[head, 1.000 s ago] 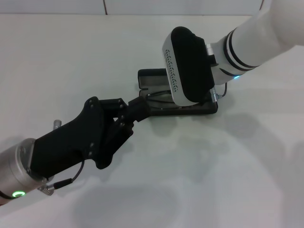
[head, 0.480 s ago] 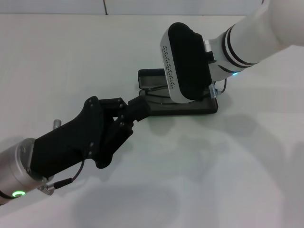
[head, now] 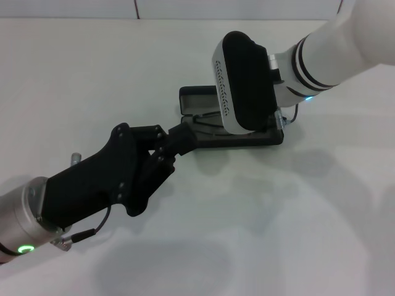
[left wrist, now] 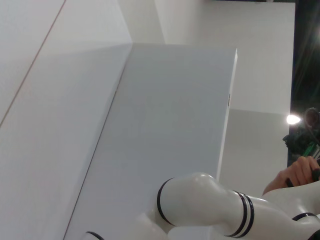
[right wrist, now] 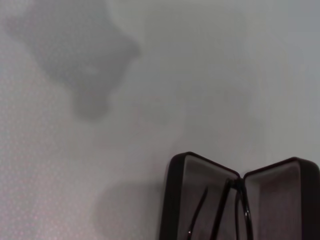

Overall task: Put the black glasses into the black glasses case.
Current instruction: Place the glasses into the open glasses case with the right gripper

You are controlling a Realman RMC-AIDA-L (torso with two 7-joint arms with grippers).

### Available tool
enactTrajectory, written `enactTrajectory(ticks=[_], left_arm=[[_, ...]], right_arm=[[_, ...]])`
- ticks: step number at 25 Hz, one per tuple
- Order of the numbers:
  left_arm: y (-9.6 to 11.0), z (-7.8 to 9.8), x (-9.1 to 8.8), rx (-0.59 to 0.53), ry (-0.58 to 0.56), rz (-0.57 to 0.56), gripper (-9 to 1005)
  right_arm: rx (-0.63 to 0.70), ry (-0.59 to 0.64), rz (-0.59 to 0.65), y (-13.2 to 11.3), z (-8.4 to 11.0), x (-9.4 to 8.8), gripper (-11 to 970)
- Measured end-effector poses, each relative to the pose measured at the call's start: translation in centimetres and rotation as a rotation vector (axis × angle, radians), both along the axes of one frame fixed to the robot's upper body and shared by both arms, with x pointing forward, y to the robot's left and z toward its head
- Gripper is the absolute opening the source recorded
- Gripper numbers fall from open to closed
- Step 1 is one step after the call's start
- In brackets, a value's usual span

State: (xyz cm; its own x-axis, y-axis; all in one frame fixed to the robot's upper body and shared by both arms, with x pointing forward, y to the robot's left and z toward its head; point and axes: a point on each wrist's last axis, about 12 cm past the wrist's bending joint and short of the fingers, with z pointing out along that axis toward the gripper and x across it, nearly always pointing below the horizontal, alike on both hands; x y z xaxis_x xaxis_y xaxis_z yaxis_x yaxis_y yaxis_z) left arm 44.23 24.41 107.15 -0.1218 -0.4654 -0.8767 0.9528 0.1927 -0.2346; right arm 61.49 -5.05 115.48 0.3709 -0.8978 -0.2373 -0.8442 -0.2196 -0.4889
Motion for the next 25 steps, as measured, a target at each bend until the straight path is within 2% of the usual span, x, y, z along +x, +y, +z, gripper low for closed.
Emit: enactTrajectory(ticks=[6,17,25], left_arm=[[0.0,0.0,0.0,0.002,0.000,0.000,36],[0.0,0.0,0.1,0.005,0.000,0.001,36],[0.7,0.6,0.5,0.007,-0.029,-0.012,37]], right_arm=[[0.016,0.009,-0.026,0.1,0.1,0.0,95],[0.049,0.016,-0.033,0.3,0.6,-0.4,173],[0.090,0.065,-0.049,-0.5,0.2,-2.0,180]])
